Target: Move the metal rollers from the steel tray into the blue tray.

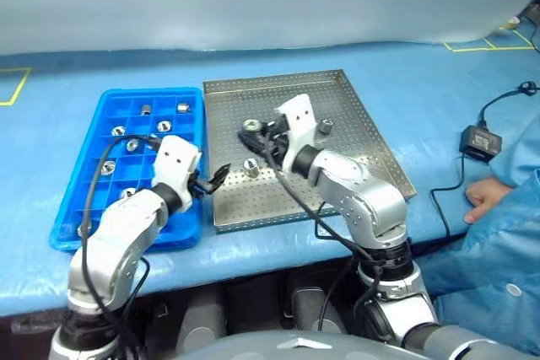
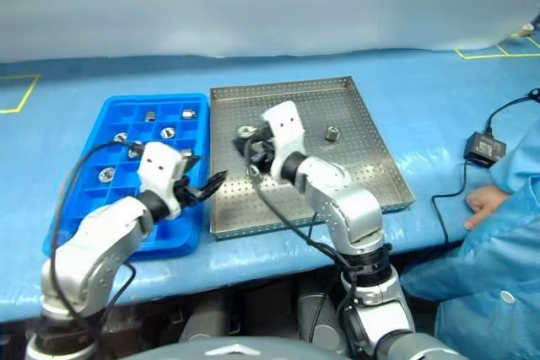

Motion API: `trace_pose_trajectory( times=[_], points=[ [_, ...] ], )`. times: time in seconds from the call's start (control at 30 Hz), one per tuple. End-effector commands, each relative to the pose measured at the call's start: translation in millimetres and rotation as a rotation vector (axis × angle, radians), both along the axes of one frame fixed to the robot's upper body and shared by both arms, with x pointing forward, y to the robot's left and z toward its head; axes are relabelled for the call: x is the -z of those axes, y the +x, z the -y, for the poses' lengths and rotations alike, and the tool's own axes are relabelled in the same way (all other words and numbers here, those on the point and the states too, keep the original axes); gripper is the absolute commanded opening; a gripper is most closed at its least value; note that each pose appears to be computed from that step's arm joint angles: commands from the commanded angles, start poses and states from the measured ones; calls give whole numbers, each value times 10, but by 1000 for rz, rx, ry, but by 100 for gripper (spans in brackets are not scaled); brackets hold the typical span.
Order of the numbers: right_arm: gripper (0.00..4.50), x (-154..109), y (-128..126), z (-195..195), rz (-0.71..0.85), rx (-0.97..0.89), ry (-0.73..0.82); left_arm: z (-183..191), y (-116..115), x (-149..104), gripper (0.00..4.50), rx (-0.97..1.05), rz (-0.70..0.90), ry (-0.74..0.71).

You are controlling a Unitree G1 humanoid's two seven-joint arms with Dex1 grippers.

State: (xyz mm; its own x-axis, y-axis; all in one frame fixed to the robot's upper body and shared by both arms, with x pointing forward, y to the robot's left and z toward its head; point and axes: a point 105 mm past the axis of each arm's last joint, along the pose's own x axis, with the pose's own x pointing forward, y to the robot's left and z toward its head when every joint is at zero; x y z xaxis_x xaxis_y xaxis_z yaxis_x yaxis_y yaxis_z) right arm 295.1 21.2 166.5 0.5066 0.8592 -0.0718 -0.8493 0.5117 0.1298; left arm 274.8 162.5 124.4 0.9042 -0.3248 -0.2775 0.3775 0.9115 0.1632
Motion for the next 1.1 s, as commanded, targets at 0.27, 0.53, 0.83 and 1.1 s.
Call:
trace_pose_trajectory(
  times=[0.27, 0.53, 0.83, 1.1],
  points=[
    [169, 64, -154, -665, 104, -307, -26, -395, -248, -103, 369, -213, 25, 51],
    [169, 227, 189, -942, 92, -278, -72, -219, -338, 7, 369, -176, -6, 2],
    [169, 412, 455, -1046, 54, -182, -123, -8, -321, 84, 369, -128, -23, -44],
    [169, 326, 427, -1113, 56, -207, -90, 39, -294, 119, 369, -111, -30, -54]
  ],
)
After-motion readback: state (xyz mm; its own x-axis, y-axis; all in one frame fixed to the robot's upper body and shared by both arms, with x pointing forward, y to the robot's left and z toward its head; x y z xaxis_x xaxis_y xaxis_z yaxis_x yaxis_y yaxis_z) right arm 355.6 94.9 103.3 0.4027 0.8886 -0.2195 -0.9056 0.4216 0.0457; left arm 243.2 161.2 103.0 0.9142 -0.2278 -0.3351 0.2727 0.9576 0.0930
